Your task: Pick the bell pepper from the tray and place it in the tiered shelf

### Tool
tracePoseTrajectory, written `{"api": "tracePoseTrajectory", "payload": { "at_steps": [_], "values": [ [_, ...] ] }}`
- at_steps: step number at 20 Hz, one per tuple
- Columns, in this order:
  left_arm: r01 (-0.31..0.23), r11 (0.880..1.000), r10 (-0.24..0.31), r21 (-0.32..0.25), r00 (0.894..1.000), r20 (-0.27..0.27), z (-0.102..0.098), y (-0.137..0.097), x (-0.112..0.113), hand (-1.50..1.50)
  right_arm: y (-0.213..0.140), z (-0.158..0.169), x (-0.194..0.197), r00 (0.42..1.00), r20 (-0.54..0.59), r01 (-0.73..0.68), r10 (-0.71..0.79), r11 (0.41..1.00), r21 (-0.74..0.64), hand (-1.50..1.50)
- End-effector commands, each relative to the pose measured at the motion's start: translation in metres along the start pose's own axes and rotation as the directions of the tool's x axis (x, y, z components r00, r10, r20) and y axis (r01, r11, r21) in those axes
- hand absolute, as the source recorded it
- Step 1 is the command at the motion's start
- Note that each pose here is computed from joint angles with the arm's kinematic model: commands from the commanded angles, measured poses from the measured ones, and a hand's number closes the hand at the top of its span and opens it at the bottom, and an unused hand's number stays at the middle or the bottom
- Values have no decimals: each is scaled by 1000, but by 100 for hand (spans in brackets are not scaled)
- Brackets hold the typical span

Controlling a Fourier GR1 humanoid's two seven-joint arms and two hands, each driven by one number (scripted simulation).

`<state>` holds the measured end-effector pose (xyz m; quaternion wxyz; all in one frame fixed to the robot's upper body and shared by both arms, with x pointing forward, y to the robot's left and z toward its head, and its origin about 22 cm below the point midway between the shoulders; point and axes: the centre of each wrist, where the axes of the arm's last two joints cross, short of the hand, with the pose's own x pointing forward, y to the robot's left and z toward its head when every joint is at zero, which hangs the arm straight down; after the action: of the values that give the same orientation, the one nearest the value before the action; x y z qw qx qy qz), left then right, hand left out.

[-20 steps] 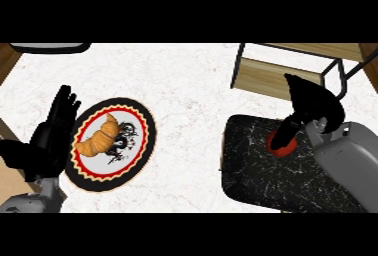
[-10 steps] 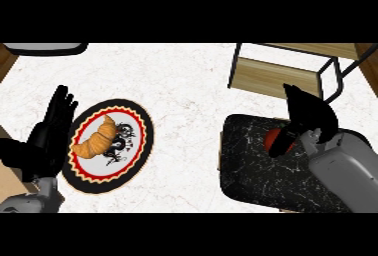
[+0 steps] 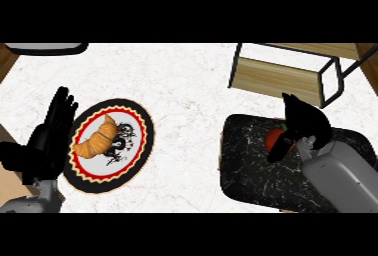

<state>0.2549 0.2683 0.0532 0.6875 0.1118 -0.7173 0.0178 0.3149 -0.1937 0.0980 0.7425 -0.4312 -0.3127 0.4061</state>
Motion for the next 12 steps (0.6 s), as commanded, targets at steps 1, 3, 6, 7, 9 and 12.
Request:
{"api": "tracePoseTrajectory", "payload": {
  "at_steps": [1,3,6,7,9,12],
  "values": [
    [6,1000,-6,-2,1000,1,-1,6,3,0,12,-11,2,994,-112,-15,15,1000,2,-150],
    [7,1000,-7,5,1000,-12,-5,3,10,0,3,20,0,995,-99,1,-2,1000,-12,-150],
    [15,1000,-15,8,1000,9,6,-1,0,0,33,-19,-1,994,-104,-18,17,1000,-4,-150],
    [6,1000,-6,1,1000,-7,7,6,-1,0,26,-19,-8,995,-100,-20,20,1000,2,-150],
    [10,1000,-10,-2,1000,-2,6,11,2,0,27,-34,-9,994,-107,-4,4,1000,4,-150],
    [-12,1000,11,-17,1000,-22,3,4,-2,0,39,-26,-14,994,-107,-7,10,1000,30,-150]
  ]
}}
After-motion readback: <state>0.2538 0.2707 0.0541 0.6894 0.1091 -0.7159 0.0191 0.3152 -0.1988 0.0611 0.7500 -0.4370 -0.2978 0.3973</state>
